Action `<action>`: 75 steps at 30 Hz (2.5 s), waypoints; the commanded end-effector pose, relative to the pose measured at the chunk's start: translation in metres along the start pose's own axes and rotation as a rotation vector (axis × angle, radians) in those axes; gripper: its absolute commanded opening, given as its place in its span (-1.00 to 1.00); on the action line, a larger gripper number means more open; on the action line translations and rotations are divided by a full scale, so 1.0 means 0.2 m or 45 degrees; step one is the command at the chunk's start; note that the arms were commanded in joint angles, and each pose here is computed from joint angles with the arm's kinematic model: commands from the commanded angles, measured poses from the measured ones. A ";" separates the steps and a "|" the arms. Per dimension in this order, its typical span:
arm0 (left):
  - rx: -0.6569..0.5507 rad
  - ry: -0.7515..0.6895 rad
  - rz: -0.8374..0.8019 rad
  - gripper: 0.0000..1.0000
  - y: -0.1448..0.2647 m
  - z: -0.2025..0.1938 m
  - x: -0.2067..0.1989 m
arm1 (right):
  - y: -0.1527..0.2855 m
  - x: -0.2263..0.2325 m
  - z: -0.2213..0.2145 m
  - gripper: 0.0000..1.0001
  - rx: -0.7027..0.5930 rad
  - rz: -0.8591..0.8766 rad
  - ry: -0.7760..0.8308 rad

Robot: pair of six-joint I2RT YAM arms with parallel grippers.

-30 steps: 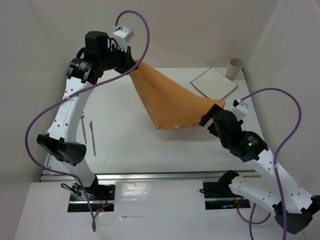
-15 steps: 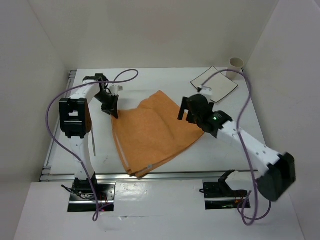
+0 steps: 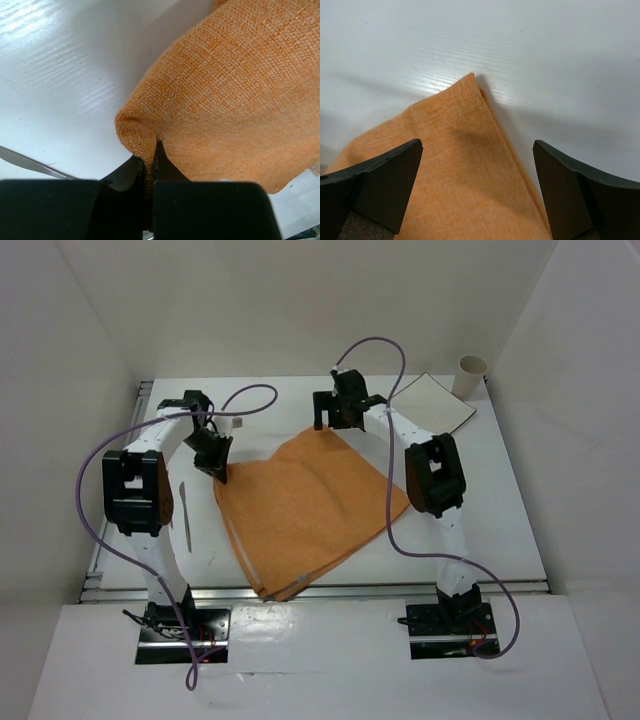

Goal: Set the dinner table for one person

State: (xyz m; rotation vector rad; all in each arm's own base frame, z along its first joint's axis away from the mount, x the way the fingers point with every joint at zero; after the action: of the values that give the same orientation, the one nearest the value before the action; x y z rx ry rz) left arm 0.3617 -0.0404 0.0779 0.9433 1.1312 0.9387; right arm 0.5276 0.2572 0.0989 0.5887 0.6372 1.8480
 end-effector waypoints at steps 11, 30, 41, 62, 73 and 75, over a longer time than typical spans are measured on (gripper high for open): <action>-0.046 -0.033 0.016 -1.00 0.04 0.01 0.00 | -0.32 0.08 -0.25 0.80 0.101 0.211 0.042; -0.292 -0.126 0.231 -1.00 0.35 0.15 0.13 | 0.90 -0.27 -0.15 -1.00 -0.260 -0.204 -0.374; -0.394 -0.195 0.222 -1.00 0.38 0.39 -0.02 | 0.98 -0.41 -0.35 -1.00 -0.310 -0.358 -0.490; -0.390 -0.004 0.372 -0.61 0.00 0.69 0.10 | 0.34 -0.73 -0.26 0.04 0.001 -0.481 -0.491; -0.570 0.041 0.464 0.98 0.31 0.69 0.06 | 0.66 -0.62 -0.15 0.11 -0.106 -0.402 -0.309; -0.595 0.025 0.478 1.00 0.37 0.59 0.05 | 0.68 -0.54 -0.33 -0.02 -0.020 -0.325 -0.327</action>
State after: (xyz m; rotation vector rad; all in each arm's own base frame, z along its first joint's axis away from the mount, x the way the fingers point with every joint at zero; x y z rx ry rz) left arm 0.4786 -0.0290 0.1070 0.8743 0.8214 1.3639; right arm 0.4569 0.0917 0.1168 0.6807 0.5011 1.4253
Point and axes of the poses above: each gripper's point midway between its finger pads, its own y axis back along the fingers, its own x axis along the line the jaws close on, z = x × y, the point moved 1 cm from there along y, back along the fingers, and after that the axes turned 9 degrees about y, right-handed, at the moved point
